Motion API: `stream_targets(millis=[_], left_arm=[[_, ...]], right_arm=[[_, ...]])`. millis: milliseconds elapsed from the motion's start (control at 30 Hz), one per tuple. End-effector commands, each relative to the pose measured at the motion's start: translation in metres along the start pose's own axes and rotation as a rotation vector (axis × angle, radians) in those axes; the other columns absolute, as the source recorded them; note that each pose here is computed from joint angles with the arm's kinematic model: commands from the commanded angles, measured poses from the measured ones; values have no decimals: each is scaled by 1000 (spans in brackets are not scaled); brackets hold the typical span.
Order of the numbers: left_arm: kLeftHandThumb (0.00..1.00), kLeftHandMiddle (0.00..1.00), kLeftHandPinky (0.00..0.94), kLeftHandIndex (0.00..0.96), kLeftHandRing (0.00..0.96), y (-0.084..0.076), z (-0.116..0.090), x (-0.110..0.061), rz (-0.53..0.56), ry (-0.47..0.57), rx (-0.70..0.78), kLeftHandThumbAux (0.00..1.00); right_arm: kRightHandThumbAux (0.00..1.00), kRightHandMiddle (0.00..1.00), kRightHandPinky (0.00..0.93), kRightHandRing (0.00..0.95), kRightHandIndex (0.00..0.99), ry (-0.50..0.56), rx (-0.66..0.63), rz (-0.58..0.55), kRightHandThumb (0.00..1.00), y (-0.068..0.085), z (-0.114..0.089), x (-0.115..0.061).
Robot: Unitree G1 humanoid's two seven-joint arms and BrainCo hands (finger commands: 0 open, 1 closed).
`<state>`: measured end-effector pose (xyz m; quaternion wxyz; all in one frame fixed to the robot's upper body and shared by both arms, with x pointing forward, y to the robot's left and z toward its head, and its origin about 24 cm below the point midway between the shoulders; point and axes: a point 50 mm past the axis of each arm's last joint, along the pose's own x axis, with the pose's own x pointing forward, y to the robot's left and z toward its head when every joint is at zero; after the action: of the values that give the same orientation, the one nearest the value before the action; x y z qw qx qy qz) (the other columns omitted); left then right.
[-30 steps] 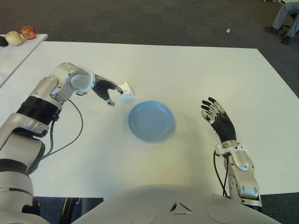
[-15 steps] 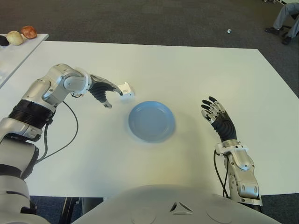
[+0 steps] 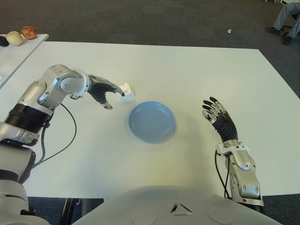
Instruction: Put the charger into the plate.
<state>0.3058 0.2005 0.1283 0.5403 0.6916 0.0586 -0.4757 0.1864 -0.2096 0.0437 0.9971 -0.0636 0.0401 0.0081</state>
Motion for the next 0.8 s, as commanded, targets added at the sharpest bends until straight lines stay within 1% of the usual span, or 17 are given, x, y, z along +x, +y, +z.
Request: stream_targets(millis=[33, 67, 100, 167, 200, 267, 300, 333, 367, 400, 500, 600, 667, 800], left_arm=[[0, 0, 293, 0, 85, 1, -1, 5, 153, 1, 23, 579], [0, 0, 228, 0, 73, 1, -1, 7, 181, 1, 27, 577], [0, 0, 204, 0, 68, 2, -4, 14, 238, 9, 28, 576], [0, 0, 110, 0, 37, 3, -8, 29, 335, 27, 29, 556], [0, 0, 96, 0, 32, 4, -10, 37, 390, 39, 25, 552], [0, 0, 63, 0, 13, 6, -12, 47, 456, 57, 17, 524], [19, 0, 54, 0, 8, 7, -13, 50, 479, 64, 14, 501], [26, 0, 50, 0, 6, 8, -12, 57, 514, 76, -21, 493], [68, 0, 41, 0, 4, 9, -12, 62, 537, 85, -45, 456], [83, 0, 38, 0, 3, 9, -11, 67, 560, 92, -79, 442], [154, 0, 20, 0, 0, 13, -8, 75, 598, 105, -161, 373], [192, 0, 13, 0, 0, 17, 1, 95, 614, 150, -272, 327], [214, 0, 10, 0, 0, 16, 3, 101, 617, 169, -298, 299], [230, 0, 6, 0, 0, 14, 3, 108, 618, 204, -326, 274]], right_arm=[[611, 173, 102, 147, 41, 19, -2, -7, 0, -2, -3, 2], [609, 174, 101, 147, 41, 20, -2, -7, 0, -2, -3, 2], [608, 174, 101, 148, 40, 21, -3, -8, 0, -2, -3, 2], [607, 174, 100, 148, 39, 22, -2, -8, 0, -3, -3, 3], [606, 174, 100, 148, 39, 22, -2, -9, 0, -3, -3, 3], [609, 177, 104, 149, 41, 23, 0, -11, 0, -4, -3, 3], [611, 178, 107, 151, 42, 23, 0, -11, 0, -4, -4, 3], [612, 179, 108, 152, 43, 25, 1, -12, 0, -5, -4, 3], [615, 180, 109, 153, 45, 26, 2, -12, 0, -5, -5, 3], [616, 180, 110, 153, 45, 26, 3, -12, 0, -4, -5, 3], [623, 180, 110, 154, 47, 29, 4, -12, 0, -4, -6, 4], [630, 179, 109, 153, 47, 31, 5, -11, 0, -3, -7, 5], [634, 178, 109, 152, 46, 32, 7, -11, 0, -3, -8, 5], [640, 178, 110, 152, 48, 32, 11, -12, 0, -1, -9, 5]])
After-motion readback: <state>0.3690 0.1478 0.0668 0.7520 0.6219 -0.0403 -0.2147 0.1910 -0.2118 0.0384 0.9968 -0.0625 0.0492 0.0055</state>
